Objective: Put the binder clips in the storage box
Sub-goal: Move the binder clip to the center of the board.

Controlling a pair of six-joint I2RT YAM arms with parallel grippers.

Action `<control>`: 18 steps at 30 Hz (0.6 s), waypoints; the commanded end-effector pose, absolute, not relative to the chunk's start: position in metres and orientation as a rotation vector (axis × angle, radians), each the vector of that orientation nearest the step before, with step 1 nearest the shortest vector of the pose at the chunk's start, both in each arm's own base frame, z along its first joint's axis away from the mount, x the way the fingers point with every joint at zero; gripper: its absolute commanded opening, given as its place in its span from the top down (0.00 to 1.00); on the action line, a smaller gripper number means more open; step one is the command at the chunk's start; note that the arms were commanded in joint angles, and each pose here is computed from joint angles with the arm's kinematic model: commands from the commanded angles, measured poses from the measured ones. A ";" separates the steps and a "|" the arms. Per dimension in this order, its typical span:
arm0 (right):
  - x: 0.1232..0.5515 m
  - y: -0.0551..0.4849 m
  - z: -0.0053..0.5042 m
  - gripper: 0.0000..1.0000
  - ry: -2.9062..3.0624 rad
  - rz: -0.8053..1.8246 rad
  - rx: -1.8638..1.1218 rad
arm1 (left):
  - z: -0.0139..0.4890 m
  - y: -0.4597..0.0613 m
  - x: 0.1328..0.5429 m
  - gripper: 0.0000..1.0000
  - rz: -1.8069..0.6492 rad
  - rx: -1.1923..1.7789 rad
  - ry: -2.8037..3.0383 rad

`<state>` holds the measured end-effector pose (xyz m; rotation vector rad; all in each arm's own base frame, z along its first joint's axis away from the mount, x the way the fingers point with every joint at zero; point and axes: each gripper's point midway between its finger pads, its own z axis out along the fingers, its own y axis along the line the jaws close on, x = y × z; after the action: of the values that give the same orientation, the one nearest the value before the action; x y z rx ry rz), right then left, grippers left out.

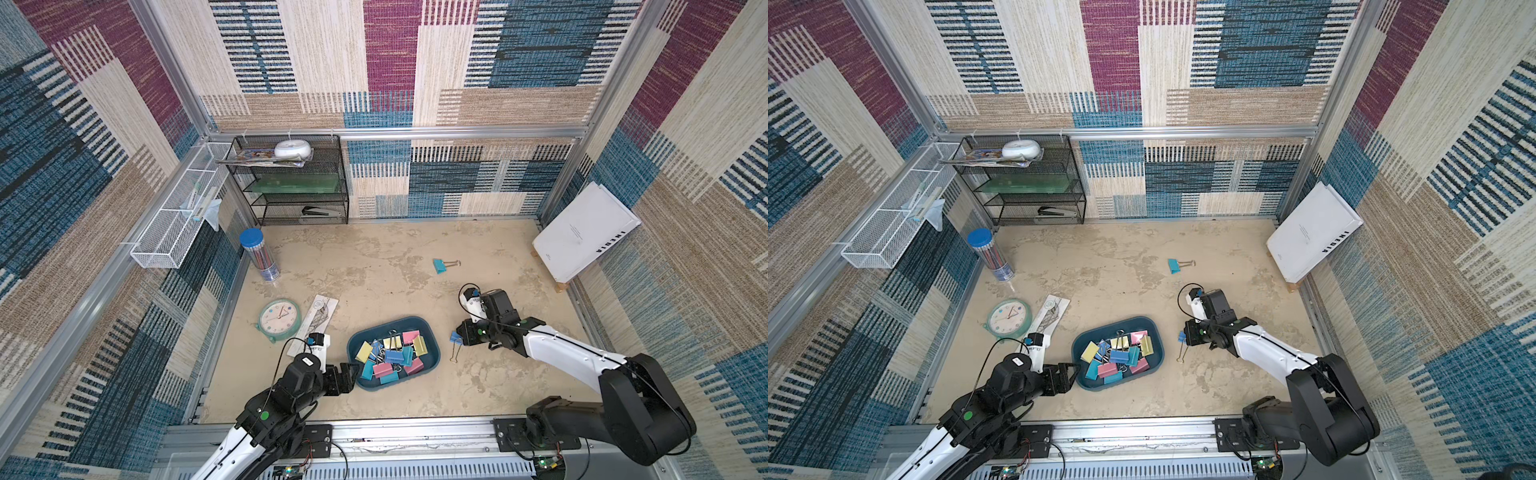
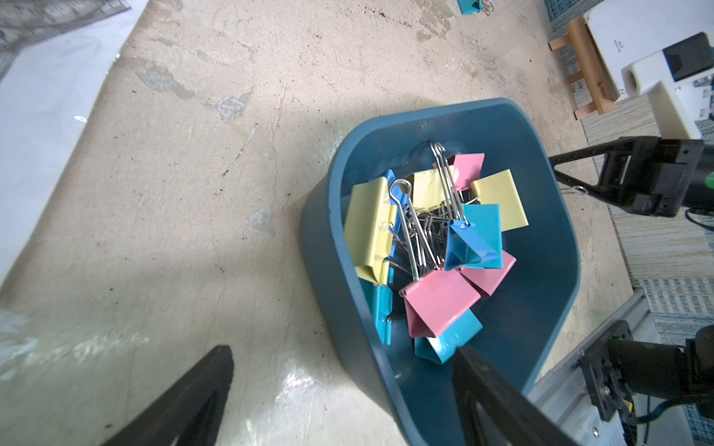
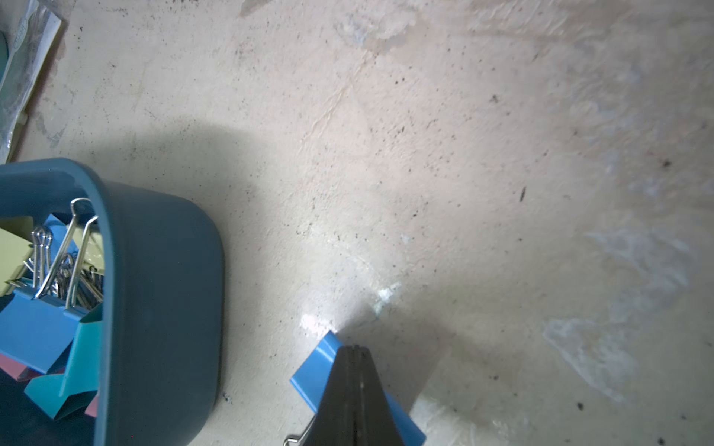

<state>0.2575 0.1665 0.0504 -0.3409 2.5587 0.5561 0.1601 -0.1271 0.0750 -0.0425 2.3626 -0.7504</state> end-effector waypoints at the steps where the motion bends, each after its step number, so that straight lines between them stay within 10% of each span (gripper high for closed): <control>1: 0.251 0.173 0.055 1.00 2.535 0.533 -0.303 | 0.079 -0.129 0.162 0.08 -0.759 -0.034 2.345; 18: 0.202 0.191 0.063 1.00 2.435 0.562 -0.369 | 0.079 -0.129 0.162 0.08 -0.760 -0.034 2.344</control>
<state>0.2030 0.1892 0.0637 -0.3897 2.4369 0.5694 0.1601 -0.1271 0.0754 -0.0423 2.3607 -0.7515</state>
